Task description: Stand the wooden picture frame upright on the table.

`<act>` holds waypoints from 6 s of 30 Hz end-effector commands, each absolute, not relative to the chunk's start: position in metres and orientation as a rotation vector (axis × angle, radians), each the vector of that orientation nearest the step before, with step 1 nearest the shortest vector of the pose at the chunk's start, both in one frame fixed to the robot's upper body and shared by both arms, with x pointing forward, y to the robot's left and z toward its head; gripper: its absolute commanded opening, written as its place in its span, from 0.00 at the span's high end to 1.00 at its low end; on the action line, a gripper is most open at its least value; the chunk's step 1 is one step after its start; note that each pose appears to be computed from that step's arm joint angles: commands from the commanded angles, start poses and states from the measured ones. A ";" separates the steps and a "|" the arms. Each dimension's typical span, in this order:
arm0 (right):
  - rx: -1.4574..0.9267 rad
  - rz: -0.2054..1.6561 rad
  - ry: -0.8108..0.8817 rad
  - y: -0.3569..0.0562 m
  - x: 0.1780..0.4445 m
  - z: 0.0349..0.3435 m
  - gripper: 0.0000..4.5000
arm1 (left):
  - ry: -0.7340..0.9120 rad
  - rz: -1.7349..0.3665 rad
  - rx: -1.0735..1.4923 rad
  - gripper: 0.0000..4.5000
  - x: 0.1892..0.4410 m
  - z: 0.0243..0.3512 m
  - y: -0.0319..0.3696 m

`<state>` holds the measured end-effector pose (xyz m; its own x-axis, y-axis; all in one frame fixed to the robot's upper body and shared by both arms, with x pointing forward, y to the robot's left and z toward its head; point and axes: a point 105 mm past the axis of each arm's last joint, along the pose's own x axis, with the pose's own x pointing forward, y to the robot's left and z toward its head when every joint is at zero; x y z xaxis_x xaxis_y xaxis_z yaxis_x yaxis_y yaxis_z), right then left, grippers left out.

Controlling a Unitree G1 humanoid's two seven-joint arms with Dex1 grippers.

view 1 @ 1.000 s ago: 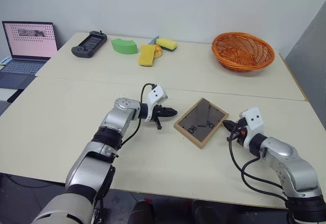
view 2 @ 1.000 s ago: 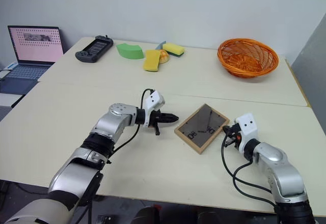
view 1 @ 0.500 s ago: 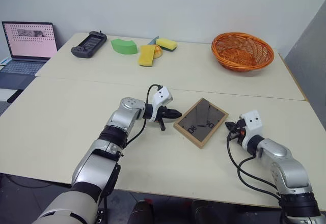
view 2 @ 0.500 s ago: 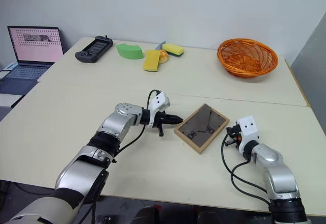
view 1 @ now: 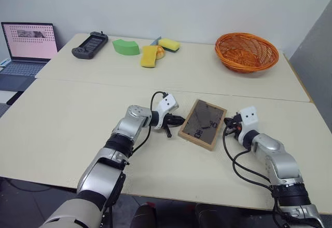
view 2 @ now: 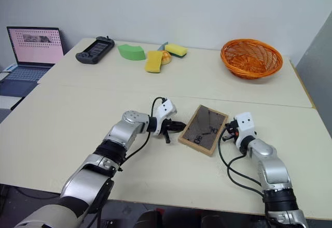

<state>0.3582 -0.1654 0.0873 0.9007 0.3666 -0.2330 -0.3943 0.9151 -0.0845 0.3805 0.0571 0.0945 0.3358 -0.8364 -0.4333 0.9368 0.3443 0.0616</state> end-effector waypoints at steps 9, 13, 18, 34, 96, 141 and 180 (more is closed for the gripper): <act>-0.164 0.476 0.140 -0.147 0.367 0.105 1.00 | 0.330 -1.157 0.288 0.99 0.354 0.111 0.070; -0.185 0.472 0.150 -0.156 0.364 0.104 1.00 | 0.317 -1.120 0.293 0.99 0.362 0.116 0.075; -0.197 0.468 0.172 -0.173 0.349 0.104 1.00 | 0.302 -1.082 0.307 0.99 0.374 0.122 0.082; -0.047 0.443 0.193 -0.169 0.315 0.110 1.00 | 0.265 -1.117 0.302 0.99 0.381 0.124 0.061; -0.261 0.658 0.193 -0.176 0.311 0.105 1.00 | 0.958 -0.852 -0.771 0.32 0.291 0.125 0.078; -0.072 0.669 0.203 -0.119 0.302 0.105 1.00 | 1.010 -0.763 -0.723 0.32 0.298 0.113 0.069; -0.172 0.702 0.230 -0.104 0.299 0.090 1.00 | 1.018 -0.668 -0.740 0.32 0.299 0.102 0.078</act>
